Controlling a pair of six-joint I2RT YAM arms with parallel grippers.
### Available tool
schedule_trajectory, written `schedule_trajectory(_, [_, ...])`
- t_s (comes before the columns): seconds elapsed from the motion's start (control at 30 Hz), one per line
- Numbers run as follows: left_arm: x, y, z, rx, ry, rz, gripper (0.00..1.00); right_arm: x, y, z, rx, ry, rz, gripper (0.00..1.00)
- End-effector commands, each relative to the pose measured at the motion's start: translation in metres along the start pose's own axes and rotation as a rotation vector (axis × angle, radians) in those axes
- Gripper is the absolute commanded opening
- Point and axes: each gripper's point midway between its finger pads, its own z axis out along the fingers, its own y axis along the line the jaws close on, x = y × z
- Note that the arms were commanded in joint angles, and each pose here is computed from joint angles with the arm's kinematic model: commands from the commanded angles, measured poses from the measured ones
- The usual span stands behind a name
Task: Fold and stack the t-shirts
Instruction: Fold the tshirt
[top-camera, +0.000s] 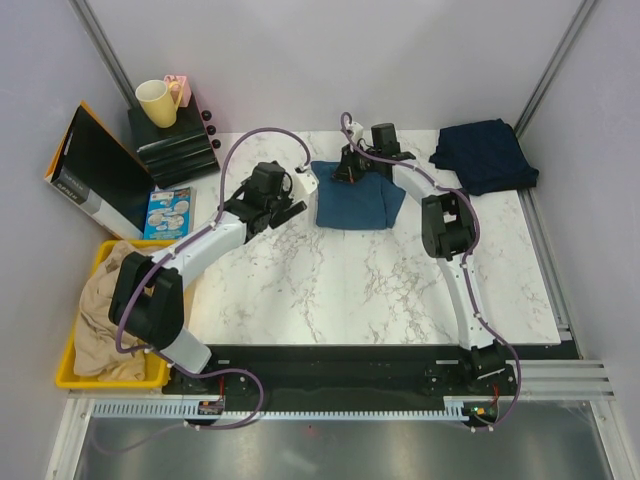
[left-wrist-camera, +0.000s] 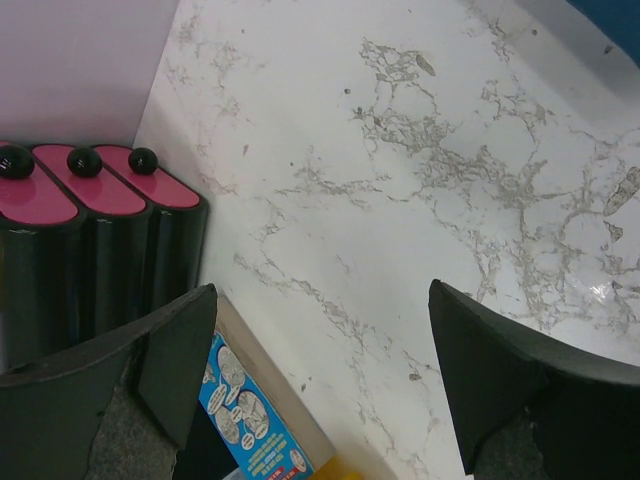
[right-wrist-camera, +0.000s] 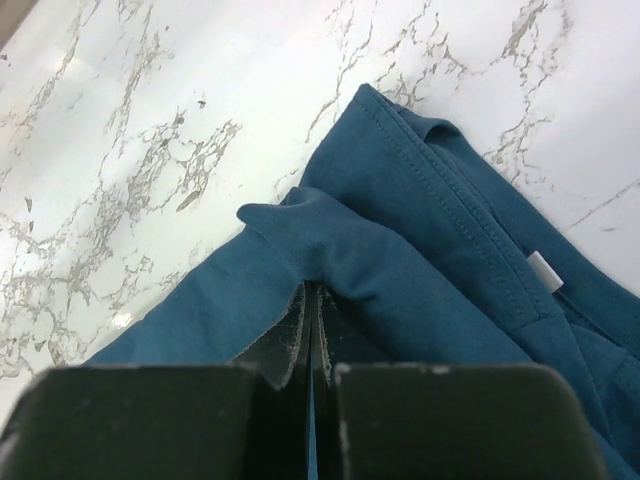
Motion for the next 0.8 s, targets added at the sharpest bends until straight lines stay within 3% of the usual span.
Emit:
schedule_trajectory(0.0, [-0.022,0.024,-0.018,-0.056,-0.034,0.009,0.93,-0.023,0.014,0.001,-0.031,-0.065,-0.067,0.01])
schedule_trajectory(0.13, [-0.03,0.023,-0.021,-0.055,-0.053,0.011,0.93,-0.04,0.028,-0.022,-0.004,-0.043,-0.192,0.12])
schedule_trajectory(0.17, [-0.031,0.022,-0.021,-0.05,-0.058,0.011,0.93,-0.046,0.03,-0.028,0.004,-0.042,-0.201,0.25])
schedule_trajectory(0.23, [-0.033,0.023,-0.023,-0.053,-0.066,0.004,0.93,-0.063,0.03,-0.049,0.053,-0.054,-0.207,0.37])
schedule_trajectory(0.33, [-0.033,0.017,-0.025,-0.03,-0.076,-0.005,0.93,-0.072,0.026,-0.078,0.115,-0.06,-0.133,0.65])
schedule_trajectory(0.37, [-0.035,0.01,-0.026,0.004,-0.094,0.007,0.93,-0.08,0.025,-0.093,0.132,-0.078,-0.075,0.68])
schedule_trajectory(0.53, [-0.042,-0.033,-0.02,0.194,-0.155,0.091,0.93,-0.046,0.016,-0.127,0.091,-0.049,0.259,0.73])
schedule_trajectory(0.7, [-0.056,-0.062,0.015,0.33,-0.192,0.173,0.92,-0.004,-0.006,-0.164,0.09,-0.038,0.44,0.73])
schedule_trajectory(0.77, [-0.081,-0.053,0.025,0.318,-0.233,0.189,0.92,0.015,-0.019,-0.173,0.084,-0.033,0.515,0.71])
